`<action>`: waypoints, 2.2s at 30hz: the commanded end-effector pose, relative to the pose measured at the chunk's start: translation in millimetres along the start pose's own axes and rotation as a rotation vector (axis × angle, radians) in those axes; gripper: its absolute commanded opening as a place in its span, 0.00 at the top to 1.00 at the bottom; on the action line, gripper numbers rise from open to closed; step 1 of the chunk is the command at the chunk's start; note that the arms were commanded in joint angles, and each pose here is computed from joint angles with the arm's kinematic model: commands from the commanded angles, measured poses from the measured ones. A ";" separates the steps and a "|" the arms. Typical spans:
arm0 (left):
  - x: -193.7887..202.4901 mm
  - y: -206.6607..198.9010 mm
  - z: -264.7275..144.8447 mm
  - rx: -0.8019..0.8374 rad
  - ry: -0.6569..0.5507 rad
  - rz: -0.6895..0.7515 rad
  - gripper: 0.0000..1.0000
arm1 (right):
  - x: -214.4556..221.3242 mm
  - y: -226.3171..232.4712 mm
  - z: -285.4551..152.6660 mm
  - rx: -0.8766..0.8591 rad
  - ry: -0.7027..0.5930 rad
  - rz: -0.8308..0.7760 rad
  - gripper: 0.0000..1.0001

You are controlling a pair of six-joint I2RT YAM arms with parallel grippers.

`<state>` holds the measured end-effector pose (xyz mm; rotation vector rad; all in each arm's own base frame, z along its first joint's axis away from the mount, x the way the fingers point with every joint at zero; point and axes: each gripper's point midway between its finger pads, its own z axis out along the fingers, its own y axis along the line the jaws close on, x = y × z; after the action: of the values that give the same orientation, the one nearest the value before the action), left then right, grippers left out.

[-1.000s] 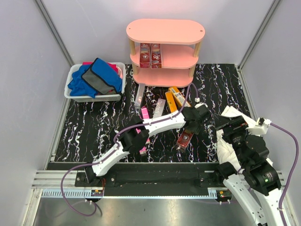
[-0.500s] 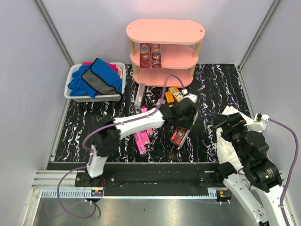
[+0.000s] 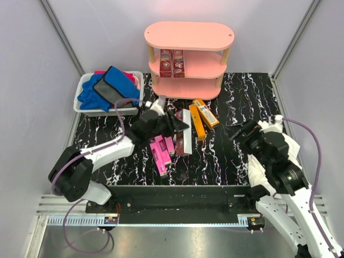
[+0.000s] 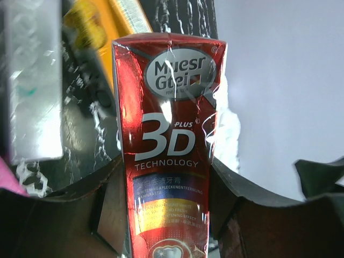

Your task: Place and organize the toothpastes onto the shelf

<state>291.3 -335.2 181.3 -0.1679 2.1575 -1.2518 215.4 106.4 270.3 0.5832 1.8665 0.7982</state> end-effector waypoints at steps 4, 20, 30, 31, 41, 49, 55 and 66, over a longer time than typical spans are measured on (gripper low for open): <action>-46.6 -31.1 -50.0 0.295 -0.184 -0.275 0.50 | 34.7 30.9 37.4 -0.148 0.189 -0.060 0.01; -74.3 3.8 -76.7 0.171 -0.303 -0.271 0.48 | 139.9 115.5 44.9 -0.224 0.301 -0.390 0.04; -78.6 -0.7 -82.2 0.170 -0.311 -0.251 0.48 | 182.9 131.1 64.0 -0.153 0.303 -0.466 0.17; -79.4 -1.8 -83.2 0.174 -0.312 -0.253 0.48 | 186.0 128.6 68.4 -0.134 0.297 -0.476 0.23; -80.6 -6.7 -85.1 0.205 -0.303 -0.263 0.47 | 180.4 116.5 78.9 -0.072 0.225 -0.492 0.44; -78.4 -10.8 -84.5 0.238 -0.288 -0.271 0.42 | 181.9 130.6 72.9 -0.184 0.230 -0.474 0.70; -78.9 -9.9 -86.0 0.220 -0.294 -0.232 0.10 | 169.8 130.8 64.7 -0.193 0.209 -0.456 0.78; -85.7 -0.7 -95.4 0.019 -0.274 -0.023 0.01 | 153.1 133.6 56.8 -0.173 0.195 -0.437 0.81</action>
<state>303.1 -241.3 228.0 -0.4658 1.9402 -1.3096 202.7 320.7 215.7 -0.1179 2.0833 0.6674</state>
